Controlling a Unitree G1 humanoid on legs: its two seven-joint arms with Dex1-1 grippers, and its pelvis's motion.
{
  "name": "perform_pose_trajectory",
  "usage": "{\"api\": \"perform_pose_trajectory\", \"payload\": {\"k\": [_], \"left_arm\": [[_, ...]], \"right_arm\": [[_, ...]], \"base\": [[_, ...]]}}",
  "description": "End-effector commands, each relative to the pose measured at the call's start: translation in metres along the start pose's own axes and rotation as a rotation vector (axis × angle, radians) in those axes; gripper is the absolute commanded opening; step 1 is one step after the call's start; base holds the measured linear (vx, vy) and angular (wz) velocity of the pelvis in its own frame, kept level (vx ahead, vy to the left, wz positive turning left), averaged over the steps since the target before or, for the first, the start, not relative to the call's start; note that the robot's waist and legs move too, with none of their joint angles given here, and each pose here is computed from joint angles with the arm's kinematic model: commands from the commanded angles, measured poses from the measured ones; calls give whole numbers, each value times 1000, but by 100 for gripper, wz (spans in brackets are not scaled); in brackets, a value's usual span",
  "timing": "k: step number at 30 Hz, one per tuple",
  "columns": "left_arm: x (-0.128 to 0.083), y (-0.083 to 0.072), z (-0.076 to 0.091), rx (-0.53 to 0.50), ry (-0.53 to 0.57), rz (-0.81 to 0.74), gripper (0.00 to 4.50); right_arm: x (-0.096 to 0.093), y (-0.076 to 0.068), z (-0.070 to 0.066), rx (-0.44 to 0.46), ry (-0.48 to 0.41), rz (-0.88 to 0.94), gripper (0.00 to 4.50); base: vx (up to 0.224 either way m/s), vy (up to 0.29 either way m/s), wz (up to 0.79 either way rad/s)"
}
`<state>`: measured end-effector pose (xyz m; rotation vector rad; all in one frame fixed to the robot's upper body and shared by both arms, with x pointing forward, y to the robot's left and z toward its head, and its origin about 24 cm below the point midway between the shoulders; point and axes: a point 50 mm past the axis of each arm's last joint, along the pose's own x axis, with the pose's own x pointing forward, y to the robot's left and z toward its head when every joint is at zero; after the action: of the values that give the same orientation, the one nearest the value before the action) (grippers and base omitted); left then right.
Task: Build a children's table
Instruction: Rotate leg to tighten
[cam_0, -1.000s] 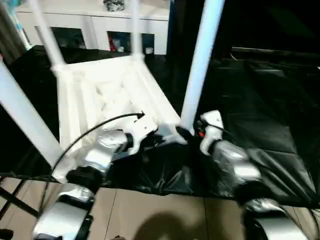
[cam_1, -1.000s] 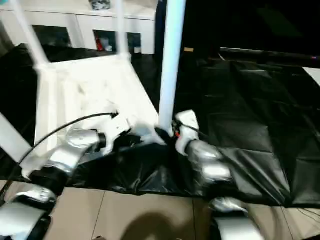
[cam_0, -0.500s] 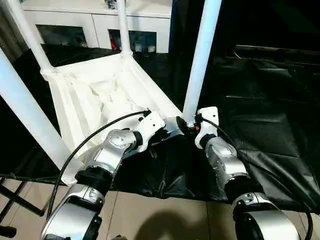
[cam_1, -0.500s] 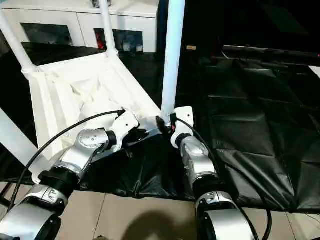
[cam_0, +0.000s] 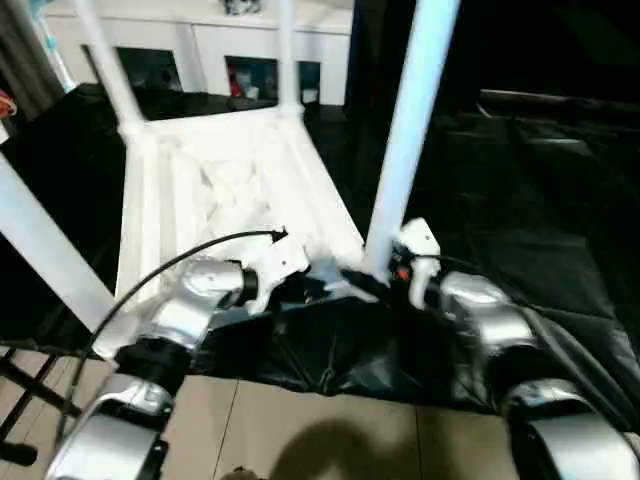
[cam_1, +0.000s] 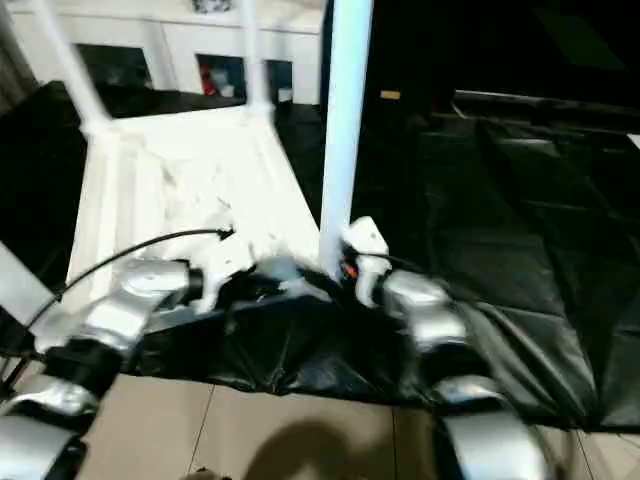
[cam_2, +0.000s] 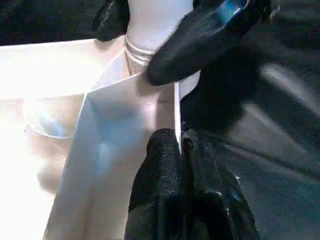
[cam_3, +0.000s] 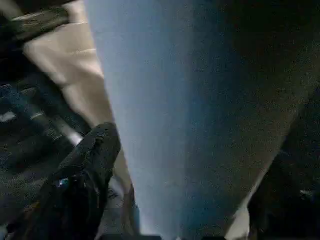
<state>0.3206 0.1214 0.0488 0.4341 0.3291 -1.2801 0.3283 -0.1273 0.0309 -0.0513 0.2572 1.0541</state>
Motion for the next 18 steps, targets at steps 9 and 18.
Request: {"api": "perform_pose_trajectory", "payload": {"k": [9,18], "left_arm": [[-10,0,4,60,-8,-120,0],[-16,5,4,69,8,-124,0]], "right_arm": [[-9,30,-10,5,107,407,331],[-10,35,-12,-28,143,441,265]], "base": [[0,0,0],[0,0,0]]}}
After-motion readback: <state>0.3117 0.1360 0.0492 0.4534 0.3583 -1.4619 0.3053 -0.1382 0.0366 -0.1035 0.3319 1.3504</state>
